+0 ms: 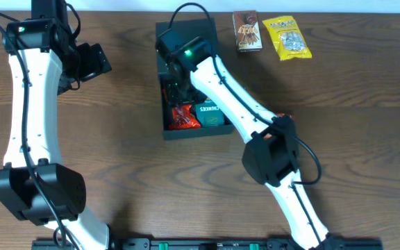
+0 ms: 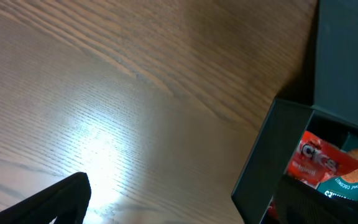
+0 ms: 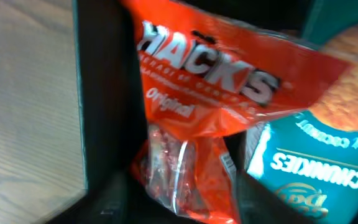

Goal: Pack container
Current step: 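Place the red candy bag into the box beside the cookie box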

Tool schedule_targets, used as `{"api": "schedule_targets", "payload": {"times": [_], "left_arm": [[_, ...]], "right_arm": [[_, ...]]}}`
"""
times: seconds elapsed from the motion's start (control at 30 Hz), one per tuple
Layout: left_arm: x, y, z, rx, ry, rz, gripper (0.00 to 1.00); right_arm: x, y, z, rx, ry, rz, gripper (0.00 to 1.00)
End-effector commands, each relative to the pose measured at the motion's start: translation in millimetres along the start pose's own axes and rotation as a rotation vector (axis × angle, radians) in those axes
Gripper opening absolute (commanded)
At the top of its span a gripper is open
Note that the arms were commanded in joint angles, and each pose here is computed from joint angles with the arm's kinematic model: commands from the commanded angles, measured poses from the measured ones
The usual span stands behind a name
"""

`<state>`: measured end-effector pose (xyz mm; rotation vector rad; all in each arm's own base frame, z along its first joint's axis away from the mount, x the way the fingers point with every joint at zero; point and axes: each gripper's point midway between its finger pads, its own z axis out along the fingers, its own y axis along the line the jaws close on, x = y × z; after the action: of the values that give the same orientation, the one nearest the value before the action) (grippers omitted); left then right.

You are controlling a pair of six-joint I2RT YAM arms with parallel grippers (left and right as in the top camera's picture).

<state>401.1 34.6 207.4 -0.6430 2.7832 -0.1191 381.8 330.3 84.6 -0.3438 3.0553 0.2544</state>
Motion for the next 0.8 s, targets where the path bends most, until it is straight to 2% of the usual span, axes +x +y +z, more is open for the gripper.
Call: {"api": "schedule_targets", "payload": {"times": [0.0,0.03,0.1,0.23,0.37,0.43,0.77], "left_arm": [[0.8,-1.3,0.4,0.002,0.002,-0.001,0.95],[0.5,-1.5,0.3,0.003,0.001,0.0,0.95],[0.5,-1.5,0.3,0.003,0.001,0.0,0.95],[0.5,-1.5,0.3,0.003,0.001,-0.001,0.95],[0.5,-1.5,0.3,0.003,0.001,-0.001,0.95],[0.5,-1.5,0.3,0.003,0.001,-0.001,0.95],[0.6,-1.5,0.4,0.003,0.001,-0.001,0.95]], "right_arm": [[0.7,-3.7,6.8,0.043,-0.003,-0.025,0.67],[-1.0,-7.3,5.5,0.057,-0.01,-0.026,0.68],[-2.4,-16.0,0.0,0.074,-0.011,-0.024,0.61],[-3.8,-34.9,-4.4,0.119,-0.005,-0.017,0.3],[-8.1,-39.8,8.1,0.115,-0.002,-0.013,0.13],[-11.4,-40.9,17.2,0.118,-0.008,-0.02,0.1],[-8.5,-35.3,57.0,0.097,0.027,-0.061,0.1]]}}
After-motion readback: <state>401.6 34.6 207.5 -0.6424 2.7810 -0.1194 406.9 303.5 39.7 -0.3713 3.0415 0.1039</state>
